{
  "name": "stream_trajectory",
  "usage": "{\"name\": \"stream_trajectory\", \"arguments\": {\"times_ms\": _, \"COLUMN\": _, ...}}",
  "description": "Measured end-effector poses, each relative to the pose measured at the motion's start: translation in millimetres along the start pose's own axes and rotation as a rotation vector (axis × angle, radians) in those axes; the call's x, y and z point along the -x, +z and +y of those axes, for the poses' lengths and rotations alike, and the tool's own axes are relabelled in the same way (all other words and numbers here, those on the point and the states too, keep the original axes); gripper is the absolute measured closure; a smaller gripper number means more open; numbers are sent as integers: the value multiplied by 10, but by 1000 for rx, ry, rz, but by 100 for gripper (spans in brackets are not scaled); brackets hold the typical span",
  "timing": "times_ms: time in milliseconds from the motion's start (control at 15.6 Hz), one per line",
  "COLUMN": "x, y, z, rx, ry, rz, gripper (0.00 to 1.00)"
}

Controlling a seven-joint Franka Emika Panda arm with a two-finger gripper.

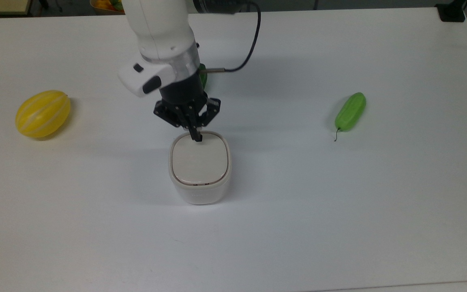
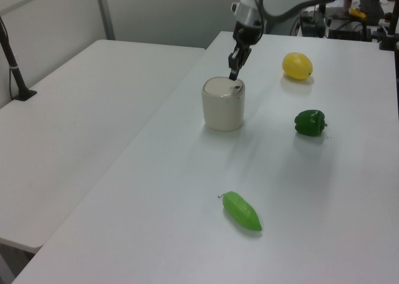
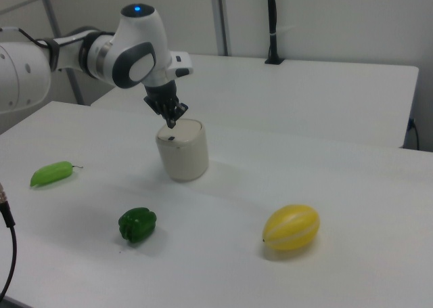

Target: Close garbage bin

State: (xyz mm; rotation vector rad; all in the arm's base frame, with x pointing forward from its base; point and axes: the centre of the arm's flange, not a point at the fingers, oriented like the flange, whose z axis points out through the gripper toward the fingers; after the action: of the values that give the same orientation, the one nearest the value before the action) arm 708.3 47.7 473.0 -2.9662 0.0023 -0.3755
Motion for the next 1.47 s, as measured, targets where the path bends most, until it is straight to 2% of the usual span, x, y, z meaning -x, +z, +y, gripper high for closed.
{"name": "stream_trajectory", "arguments": {"times_ms": 128, "x": 60, "y": -217, "z": 45, "rx": -1, "ry": 2, "rz": -37, "gripper": 99}}
{"name": "stream_trajectory", "arguments": {"times_ms": 384, "x": 235, "y": -642, "z": 257, "rx": 31, "ry": 8, "rz": -128, "gripper": 97}}
{"name": "stream_trajectory", "arguments": {"times_ms": 511, "x": 380, "y": -848, "z": 371, "rx": 67, "ry": -1, "rz": -204, "gripper": 93}}
{"name": "stream_trajectory", "arguments": {"times_ms": 575, "x": 452, "y": -949, "z": 412, "rx": 85, "ry": -2, "rz": -238, "gripper": 88}}
{"name": "stream_trajectory", "arguments": {"times_ms": 703, "x": 575, "y": -1123, "z": 465, "rx": 99, "ry": 3, "rz": -287, "gripper": 71}}
{"name": "stream_trajectory", "arguments": {"times_ms": 959, "x": 762, "y": -1340, "z": 540, "rx": 121, "ry": 10, "rz": -345, "gripper": 29}}
{"name": "stream_trajectory", "arguments": {"times_ms": 1151, "x": 887, "y": -1484, "z": 583, "rx": 150, "ry": 9, "rz": -354, "gripper": 1}}
{"name": "stream_trajectory", "arguments": {"times_ms": 1470, "x": 1185, "y": -1655, "z": 620, "rx": 147, "ry": 11, "rz": -360, "gripper": 0}}
